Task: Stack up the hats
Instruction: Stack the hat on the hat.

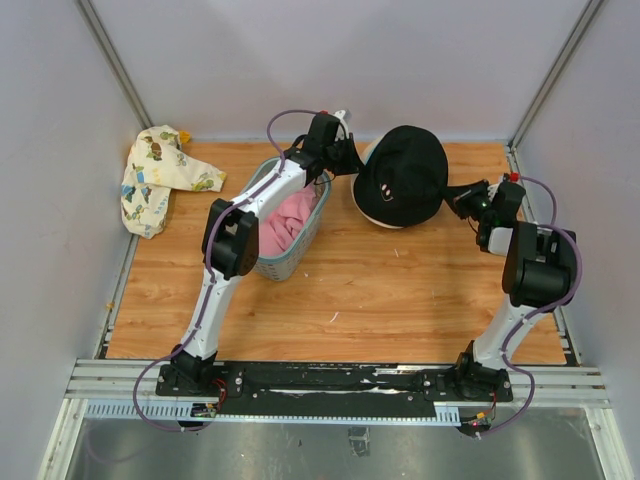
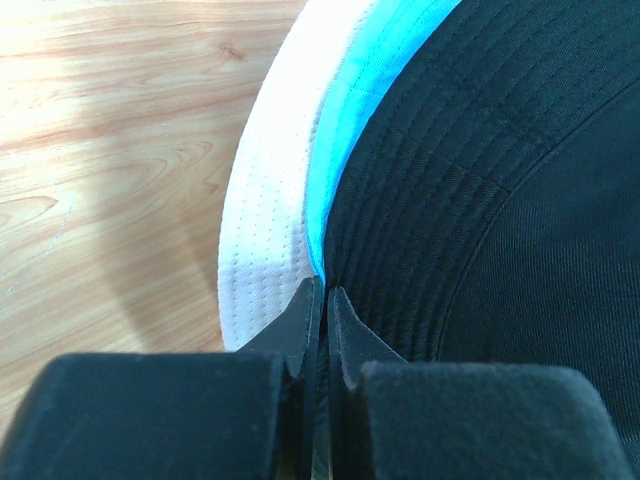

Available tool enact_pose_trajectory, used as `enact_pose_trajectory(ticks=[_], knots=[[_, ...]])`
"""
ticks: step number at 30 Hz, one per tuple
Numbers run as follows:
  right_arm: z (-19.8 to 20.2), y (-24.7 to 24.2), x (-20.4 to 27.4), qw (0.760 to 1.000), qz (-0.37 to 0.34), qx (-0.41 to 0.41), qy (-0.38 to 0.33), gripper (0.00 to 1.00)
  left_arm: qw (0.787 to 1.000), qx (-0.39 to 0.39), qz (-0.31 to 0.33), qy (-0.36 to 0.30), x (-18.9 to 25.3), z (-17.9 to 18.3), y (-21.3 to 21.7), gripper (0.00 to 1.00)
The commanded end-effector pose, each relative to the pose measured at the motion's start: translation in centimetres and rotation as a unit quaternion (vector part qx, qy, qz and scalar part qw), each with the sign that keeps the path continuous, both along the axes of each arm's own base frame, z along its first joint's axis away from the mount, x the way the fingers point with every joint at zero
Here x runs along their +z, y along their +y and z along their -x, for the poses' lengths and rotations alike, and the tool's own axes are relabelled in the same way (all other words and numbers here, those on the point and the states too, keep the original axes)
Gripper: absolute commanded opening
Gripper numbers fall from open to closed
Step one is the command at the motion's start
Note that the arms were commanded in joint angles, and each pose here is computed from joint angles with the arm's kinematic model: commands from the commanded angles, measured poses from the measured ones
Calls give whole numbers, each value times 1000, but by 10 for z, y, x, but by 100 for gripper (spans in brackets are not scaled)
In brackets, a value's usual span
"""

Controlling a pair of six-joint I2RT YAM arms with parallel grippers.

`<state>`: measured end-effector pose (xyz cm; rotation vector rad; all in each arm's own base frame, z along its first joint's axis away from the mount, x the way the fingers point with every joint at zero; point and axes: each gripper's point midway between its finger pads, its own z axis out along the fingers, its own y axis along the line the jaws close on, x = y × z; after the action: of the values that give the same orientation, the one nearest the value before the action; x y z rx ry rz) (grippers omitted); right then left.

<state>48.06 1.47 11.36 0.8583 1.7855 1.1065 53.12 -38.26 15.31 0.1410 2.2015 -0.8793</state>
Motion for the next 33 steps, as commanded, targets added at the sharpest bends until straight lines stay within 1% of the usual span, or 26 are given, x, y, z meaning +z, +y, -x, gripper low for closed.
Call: enact_pose_trajectory(ticks=[1,6,10,14,17,19,23,28,33], knots=[[40,-6,-71,990,28,-25,136,1,998,3,-49,35,-36,10,8,1],[62,8,-69,991,33,-24,131,1,999,18,-29,10,-13,-2,5,1],[81,21,-73,992,18,-35,118,1,1000,17,-16,0,-4,-11,-2,0],[97,47,-72,994,9,-33,101,2,1000,16,13,-9,2,-18,-9,0],[102,55,-63,996,7,-43,74,6,999,9,30,-15,5,-22,-14,0],[103,54,-56,997,4,-48,62,11,999,5,37,-20,8,-23,-16,1],[105,50,-37,998,25,-51,39,27,999,1,47,-22,11,-26,-14,2],[114,32,-2,993,89,-73,10,43,998,-1,56,-29,17,-27,-12,7],[125,6,36,982,147,-120,-12,56,998,-6,61,-28,17,-26,-13,9]])
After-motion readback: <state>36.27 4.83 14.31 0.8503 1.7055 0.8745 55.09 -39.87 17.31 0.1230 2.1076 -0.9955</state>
